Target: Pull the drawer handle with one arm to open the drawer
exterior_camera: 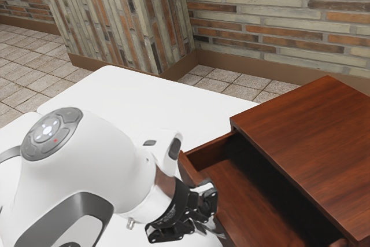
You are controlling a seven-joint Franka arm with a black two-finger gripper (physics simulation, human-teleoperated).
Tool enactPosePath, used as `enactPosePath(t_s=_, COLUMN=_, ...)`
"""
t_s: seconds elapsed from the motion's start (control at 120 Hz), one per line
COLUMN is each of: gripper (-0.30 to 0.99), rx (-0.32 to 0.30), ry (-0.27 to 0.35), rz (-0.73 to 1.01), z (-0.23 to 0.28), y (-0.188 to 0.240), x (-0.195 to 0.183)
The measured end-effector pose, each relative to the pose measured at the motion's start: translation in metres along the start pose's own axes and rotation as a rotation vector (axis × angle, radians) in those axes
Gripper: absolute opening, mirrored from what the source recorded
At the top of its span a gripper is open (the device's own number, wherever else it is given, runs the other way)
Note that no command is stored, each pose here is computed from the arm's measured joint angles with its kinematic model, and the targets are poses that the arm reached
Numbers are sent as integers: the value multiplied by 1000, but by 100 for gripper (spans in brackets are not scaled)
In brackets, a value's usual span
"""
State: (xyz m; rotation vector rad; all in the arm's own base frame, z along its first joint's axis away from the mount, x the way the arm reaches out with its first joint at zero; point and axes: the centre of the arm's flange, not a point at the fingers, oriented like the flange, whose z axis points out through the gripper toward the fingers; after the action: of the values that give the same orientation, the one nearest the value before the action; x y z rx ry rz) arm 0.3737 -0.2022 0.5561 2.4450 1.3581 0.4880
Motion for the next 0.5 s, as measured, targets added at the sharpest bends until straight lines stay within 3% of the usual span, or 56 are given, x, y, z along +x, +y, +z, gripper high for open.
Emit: enactPosePath(t_s=0.5, gripper=2, rx=9, ry=-6, rz=-10, z=-4, y=-15, x=0)
